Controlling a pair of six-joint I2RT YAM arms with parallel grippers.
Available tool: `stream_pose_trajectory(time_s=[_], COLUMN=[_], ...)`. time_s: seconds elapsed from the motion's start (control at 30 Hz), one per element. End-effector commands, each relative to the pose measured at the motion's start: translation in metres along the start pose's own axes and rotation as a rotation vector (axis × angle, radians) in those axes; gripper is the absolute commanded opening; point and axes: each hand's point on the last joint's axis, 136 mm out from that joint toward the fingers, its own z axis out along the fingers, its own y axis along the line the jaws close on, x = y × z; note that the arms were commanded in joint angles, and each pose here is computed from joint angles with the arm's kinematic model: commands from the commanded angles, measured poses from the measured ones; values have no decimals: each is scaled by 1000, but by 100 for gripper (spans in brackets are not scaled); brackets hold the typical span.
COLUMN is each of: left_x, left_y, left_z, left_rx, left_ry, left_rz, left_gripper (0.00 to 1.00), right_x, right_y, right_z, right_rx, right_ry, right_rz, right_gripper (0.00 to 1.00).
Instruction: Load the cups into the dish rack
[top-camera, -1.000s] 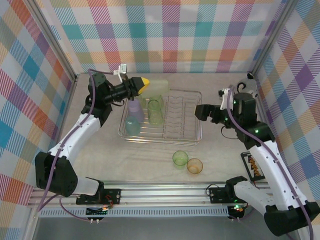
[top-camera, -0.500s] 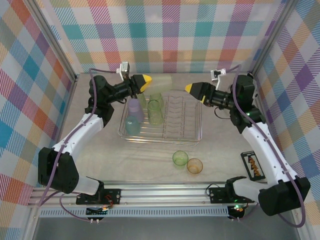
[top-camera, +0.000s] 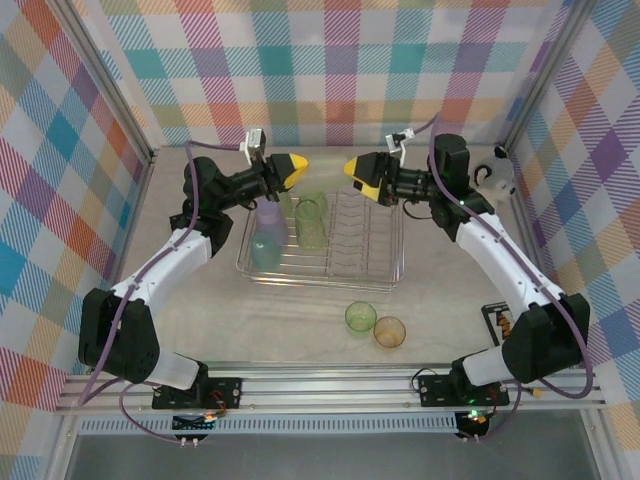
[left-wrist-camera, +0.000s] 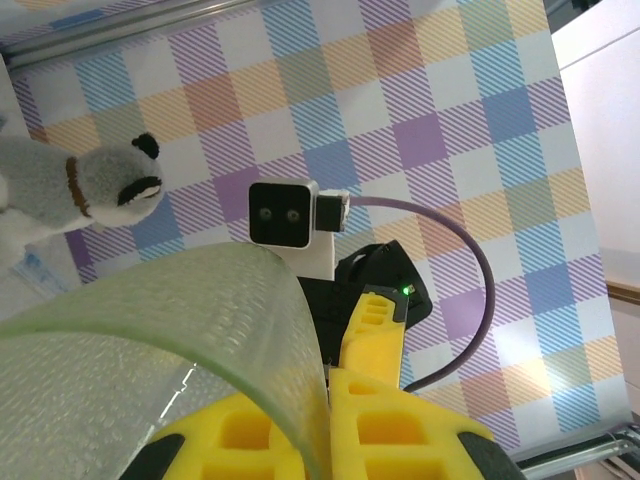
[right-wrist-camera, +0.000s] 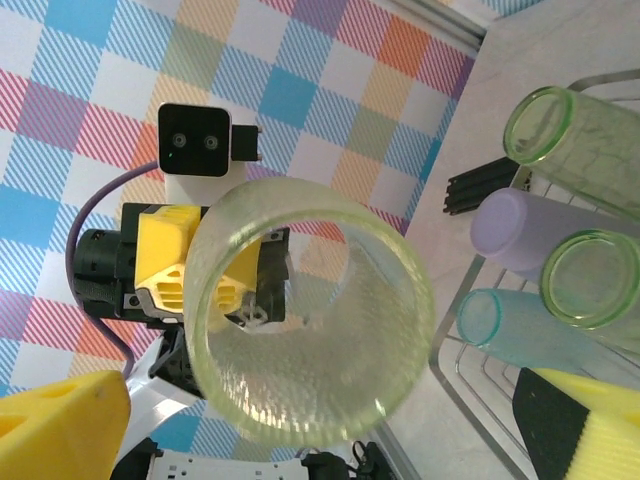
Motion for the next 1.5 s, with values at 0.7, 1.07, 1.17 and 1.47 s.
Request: stream_pose_trajectory(time_s=[0.7,1.07,1.17,1.47], left_x=[9,6,7,13], left_y=[11,19,21,39], left_z=[1,2,2,-7], left_rx=[13,0,-4,-76], left_ry=[22,18,20,46], left_rz=[-12,-27,-32,-33], left_gripper=[0,0,0,100], right_x=[10,21,20,18], right_y=[30,22,22,14], right_z=[39,32,31,23], right_rx=[-128,-58,-47,84], right_ry=[113,134,132,115], right_rz=[-44,-52,-61,-126], right_gripper=[97,80,69,45])
